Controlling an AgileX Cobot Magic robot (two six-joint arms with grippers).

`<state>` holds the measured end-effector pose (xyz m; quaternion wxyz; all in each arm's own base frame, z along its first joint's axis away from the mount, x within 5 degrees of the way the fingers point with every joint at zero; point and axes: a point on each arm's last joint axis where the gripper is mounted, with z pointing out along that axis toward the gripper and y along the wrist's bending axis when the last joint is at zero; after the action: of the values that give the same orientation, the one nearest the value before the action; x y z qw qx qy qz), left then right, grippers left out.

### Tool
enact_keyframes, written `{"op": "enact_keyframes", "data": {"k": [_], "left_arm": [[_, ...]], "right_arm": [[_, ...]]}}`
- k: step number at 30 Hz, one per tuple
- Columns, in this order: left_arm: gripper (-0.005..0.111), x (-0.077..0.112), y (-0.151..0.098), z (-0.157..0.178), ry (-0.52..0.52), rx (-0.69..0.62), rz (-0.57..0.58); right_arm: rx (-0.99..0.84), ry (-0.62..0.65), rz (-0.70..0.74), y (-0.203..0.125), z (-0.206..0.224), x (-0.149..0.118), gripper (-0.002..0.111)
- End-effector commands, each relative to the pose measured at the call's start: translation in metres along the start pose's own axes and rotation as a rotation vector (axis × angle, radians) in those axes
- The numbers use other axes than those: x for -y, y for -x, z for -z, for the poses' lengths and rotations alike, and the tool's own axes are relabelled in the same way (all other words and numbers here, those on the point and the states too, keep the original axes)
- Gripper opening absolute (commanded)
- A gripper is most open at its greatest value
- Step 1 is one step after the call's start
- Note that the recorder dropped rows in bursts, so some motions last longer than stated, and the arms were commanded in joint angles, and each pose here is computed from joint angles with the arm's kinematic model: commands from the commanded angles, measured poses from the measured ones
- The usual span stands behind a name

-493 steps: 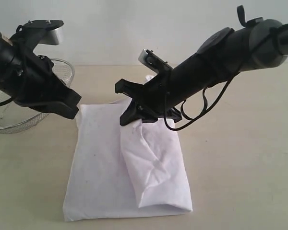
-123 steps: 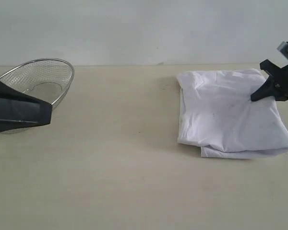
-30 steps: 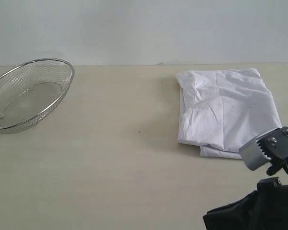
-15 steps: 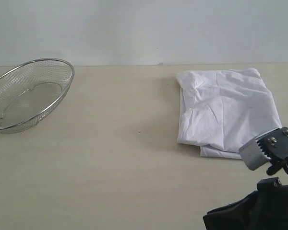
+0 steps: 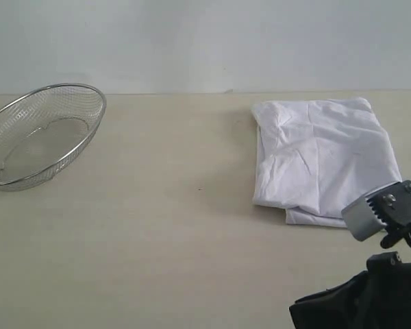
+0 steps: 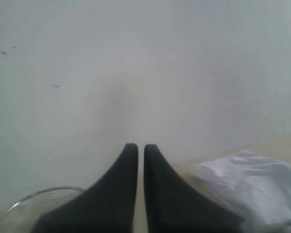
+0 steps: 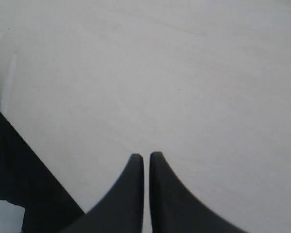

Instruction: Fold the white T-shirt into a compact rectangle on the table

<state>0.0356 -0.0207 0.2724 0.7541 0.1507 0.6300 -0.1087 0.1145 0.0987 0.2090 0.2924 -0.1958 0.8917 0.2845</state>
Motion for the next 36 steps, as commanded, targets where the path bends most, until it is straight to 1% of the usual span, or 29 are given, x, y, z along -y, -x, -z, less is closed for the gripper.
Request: {"op": "enact_keyframes", "data": {"k": [1,3,4,5,6,7,11,14,15,18,20,25,27,32,36], "left_arm": [[0.005,-0.015,-0.032,-0.004,0.194,0.054,-0.045],[0.005,-0.023,-0.045,-0.002,0.285,0.091,0.033],[0.005,-0.027,-0.044,-0.001,0.33,0.125,0.09],[0.005,-0.029,-0.044,0.0,0.351,0.141,0.14],[0.005,-0.029,-0.045,0.0,0.36,0.126,0.146],[0.005,-0.029,-0.046,0.0,0.359,0.114,0.115],[0.005,-0.026,-0.048,-0.001,0.328,0.09,0.102],[0.005,-0.015,-0.054,-0.004,0.203,0.005,-0.005],[0.005,-0.011,-0.058,-0.005,0.153,-0.04,-0.021],[0.005,-0.005,-0.068,-0.005,0.086,-0.15,-0.012],[0.005,-0.003,-0.073,-0.004,0.073,-0.207,0.011],[0.005,-0.001,-0.085,-0.001,0.063,-0.341,0.113],[0.005,0.0,-0.085,-0.001,0.066,-0.347,0.141],[0.005,-0.001,-0.083,-0.001,0.073,-0.321,0.164],[0.005,0.0,-0.086,0.0,0.07,-0.355,0.166]], "right_arm": [[0.012,-0.003,0.002,0.001,0.001,0.0,0.0],[0.012,-0.003,0.002,0.001,0.001,0.0,0.0],[0.012,-0.003,0.002,0.001,0.001,0.0,0.0],[0.012,-0.003,0.002,0.001,0.001,0.0,0.0],[0.013,-0.004,0.002,0.001,0.001,0.0,0.0],[0.013,-0.004,0.002,0.001,0.001,0.0,0.0],[0.013,-0.004,0.002,0.001,0.001,0.0,0.0],[0.013,-0.004,0.002,0.001,0.001,0.0,0.0],[0.013,-0.004,0.002,0.001,0.001,0.0,0.0],[0.02,-0.009,0.002,0.002,0.001,0.0,0.0],[0.024,-0.012,0.002,0.002,0.001,0.001,0.0],[0.026,-0.013,0.002,0.003,0.001,0.001,0.0],[0.026,-0.013,0.002,0.003,0.001,0.001,0.0],[0.026,-0.013,0.002,0.003,0.001,0.001,0.0],[0.026,-0.013,0.0,0.003,0.001,0.001,0.0]]}}
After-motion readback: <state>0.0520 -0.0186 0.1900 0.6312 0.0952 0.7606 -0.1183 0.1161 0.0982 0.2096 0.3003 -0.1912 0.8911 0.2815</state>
